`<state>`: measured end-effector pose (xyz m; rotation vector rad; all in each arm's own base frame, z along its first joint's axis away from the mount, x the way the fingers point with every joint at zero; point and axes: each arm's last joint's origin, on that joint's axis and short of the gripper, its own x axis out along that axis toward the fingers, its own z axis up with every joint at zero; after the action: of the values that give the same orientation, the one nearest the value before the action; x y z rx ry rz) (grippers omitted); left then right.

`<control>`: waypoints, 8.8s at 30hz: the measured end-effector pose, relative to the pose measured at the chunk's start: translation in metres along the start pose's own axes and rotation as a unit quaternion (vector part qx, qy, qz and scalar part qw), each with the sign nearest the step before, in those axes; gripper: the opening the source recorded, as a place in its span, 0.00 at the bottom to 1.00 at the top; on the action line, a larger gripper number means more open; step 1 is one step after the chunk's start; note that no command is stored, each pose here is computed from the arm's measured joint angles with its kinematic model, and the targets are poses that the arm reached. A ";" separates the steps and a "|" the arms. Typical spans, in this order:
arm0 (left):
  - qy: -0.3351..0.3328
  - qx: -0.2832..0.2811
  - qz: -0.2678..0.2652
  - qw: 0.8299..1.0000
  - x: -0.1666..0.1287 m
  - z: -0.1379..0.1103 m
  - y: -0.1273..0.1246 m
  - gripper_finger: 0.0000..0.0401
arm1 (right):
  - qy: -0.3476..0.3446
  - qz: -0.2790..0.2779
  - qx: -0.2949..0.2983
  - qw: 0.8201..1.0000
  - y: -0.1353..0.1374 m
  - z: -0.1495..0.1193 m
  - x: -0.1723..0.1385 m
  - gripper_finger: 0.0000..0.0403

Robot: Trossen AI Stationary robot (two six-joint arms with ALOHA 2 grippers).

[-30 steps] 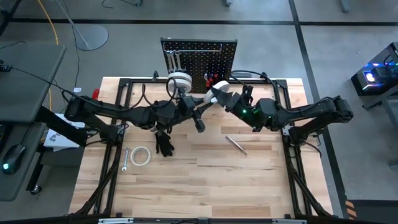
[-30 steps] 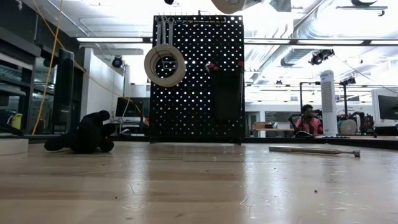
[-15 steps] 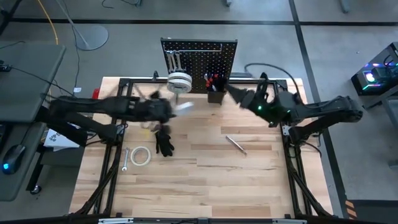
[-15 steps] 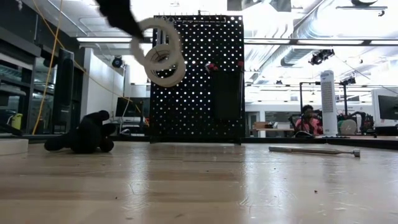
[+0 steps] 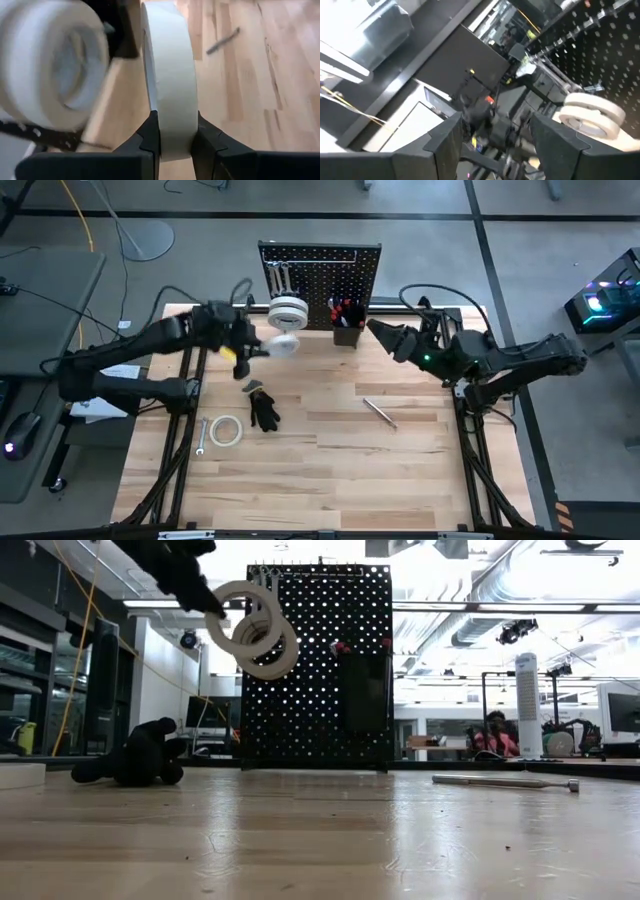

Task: Hang tools onto peg board
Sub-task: Hang the right tape onto the peg board, then put the magnetic telescoping into the black bin on the peg board

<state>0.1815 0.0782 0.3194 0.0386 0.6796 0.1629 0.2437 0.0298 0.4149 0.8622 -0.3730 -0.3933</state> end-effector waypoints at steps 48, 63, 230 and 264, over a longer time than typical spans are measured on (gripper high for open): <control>0.071 -0.002 0.093 0.993 0.006 0.010 0.085 0.55 | 0.007 -0.019 -0.009 1.000 -0.003 -0.007 0.001 0.54; -0.012 -0.107 0.051 0.993 -0.043 0.022 0.031 0.56 | 0.155 -0.083 -0.067 0.982 -0.027 -0.029 -0.005 0.54; -0.316 -0.242 -0.190 0.897 -0.003 0.097 -0.086 0.56 | 0.023 -0.168 -0.274 0.947 -0.078 -0.012 0.037 0.00; -0.102 -0.273 -0.048 0.955 -0.027 0.040 -0.075 0.56 | 0.334 -0.311 -0.221 0.862 -0.197 -0.206 0.124 0.03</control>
<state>0.1958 0.0007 0.3605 -0.5026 0.4104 0.2459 0.4113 -0.0103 0.1568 0.5927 0.6484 -0.7079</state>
